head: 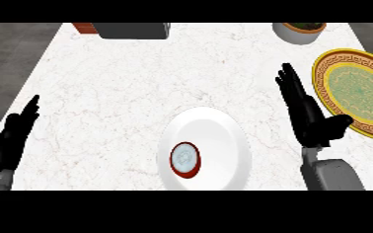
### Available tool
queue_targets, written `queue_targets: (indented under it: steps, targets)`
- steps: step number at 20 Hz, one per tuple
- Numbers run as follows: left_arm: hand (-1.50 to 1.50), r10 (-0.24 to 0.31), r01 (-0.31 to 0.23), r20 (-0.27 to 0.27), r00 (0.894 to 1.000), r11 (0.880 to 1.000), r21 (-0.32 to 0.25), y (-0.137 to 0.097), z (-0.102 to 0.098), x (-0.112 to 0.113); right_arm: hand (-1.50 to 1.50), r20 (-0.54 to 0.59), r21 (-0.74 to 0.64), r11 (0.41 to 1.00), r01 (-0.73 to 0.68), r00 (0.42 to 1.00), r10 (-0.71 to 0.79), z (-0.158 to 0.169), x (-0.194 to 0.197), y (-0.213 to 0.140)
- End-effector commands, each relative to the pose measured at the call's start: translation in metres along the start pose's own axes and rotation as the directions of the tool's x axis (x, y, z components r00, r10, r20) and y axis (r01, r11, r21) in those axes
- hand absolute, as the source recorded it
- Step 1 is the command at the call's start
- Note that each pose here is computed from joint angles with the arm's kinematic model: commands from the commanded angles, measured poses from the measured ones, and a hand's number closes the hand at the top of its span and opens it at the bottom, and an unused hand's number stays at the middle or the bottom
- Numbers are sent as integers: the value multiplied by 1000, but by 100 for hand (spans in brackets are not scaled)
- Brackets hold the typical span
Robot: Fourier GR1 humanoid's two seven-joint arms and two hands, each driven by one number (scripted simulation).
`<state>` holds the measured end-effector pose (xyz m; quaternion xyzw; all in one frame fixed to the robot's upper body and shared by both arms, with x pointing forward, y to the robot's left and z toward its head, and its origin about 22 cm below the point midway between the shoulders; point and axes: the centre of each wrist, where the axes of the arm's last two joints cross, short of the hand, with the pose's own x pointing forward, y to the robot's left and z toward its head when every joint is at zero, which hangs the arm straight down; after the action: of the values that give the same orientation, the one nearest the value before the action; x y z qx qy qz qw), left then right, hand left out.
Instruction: Pick the can from the plate and place it in the plate
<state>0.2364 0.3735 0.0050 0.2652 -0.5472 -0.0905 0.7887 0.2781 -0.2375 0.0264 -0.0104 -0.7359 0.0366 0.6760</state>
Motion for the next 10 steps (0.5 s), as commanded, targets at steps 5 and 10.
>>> queue_targets:
  steps: [5,10]
  targets:
    - [0,207,-167,229,951,969,-180,-45,-9,71,150,85,711,701,55,983,-164,-27,46,108]
    - [0,326,-273,197,925,928,-254,-75,-8,76,-150,261,643,766,-13,944,-203,-45,20,109]
